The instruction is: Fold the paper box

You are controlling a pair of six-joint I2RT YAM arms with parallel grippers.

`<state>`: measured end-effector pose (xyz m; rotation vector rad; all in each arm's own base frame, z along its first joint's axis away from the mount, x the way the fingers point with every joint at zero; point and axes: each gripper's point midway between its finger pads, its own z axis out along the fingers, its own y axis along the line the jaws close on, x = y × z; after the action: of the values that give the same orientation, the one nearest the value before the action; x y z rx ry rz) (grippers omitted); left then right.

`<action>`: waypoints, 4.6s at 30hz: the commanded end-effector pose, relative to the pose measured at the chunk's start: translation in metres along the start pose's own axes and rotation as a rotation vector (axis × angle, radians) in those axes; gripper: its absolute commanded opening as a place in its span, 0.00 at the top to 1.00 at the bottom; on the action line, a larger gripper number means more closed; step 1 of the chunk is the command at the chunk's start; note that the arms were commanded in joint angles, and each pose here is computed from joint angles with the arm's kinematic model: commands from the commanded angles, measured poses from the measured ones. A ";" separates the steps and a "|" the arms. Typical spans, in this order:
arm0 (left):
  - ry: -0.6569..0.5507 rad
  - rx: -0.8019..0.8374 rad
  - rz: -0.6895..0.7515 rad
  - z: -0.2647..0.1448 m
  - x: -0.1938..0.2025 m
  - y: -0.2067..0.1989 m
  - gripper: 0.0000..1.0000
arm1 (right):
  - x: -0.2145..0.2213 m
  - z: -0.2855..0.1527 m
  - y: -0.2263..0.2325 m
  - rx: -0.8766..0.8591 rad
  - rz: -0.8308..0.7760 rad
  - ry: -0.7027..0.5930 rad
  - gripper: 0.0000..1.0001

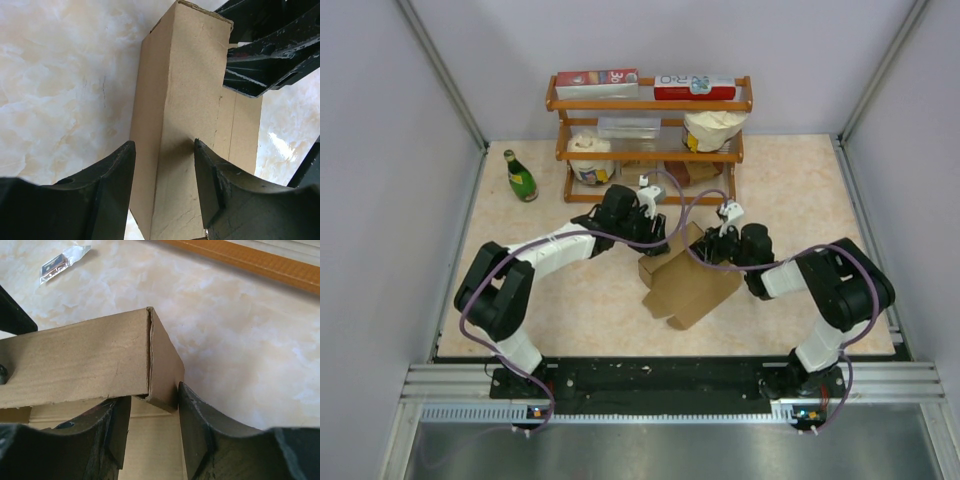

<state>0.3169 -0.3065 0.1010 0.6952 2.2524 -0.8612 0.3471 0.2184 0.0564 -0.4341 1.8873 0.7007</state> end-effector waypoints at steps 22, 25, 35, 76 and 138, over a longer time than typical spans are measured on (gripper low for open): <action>0.006 -0.021 0.008 0.002 -0.005 0.016 0.45 | -0.006 0.018 0.024 -0.172 -0.066 -0.123 0.81; 0.009 -0.021 0.008 0.003 -0.004 0.017 0.46 | -0.008 0.014 0.025 -0.172 -0.072 -0.136 0.85; 0.008 -0.007 0.005 0.003 -0.006 0.014 0.45 | -0.010 0.002 0.021 -0.122 -0.081 -0.171 0.90; 0.022 0.118 -0.005 0.005 -0.005 -0.006 0.46 | -0.015 0.021 0.010 0.015 -0.019 -0.172 0.78; -0.149 -0.264 0.275 -0.084 -0.039 -0.050 0.32 | -0.049 -0.134 0.033 0.316 0.435 -0.042 0.55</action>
<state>0.2890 -0.2882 0.1956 0.6996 2.0765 -0.6370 0.2671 0.1638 0.1592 0.0728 1.9501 0.6434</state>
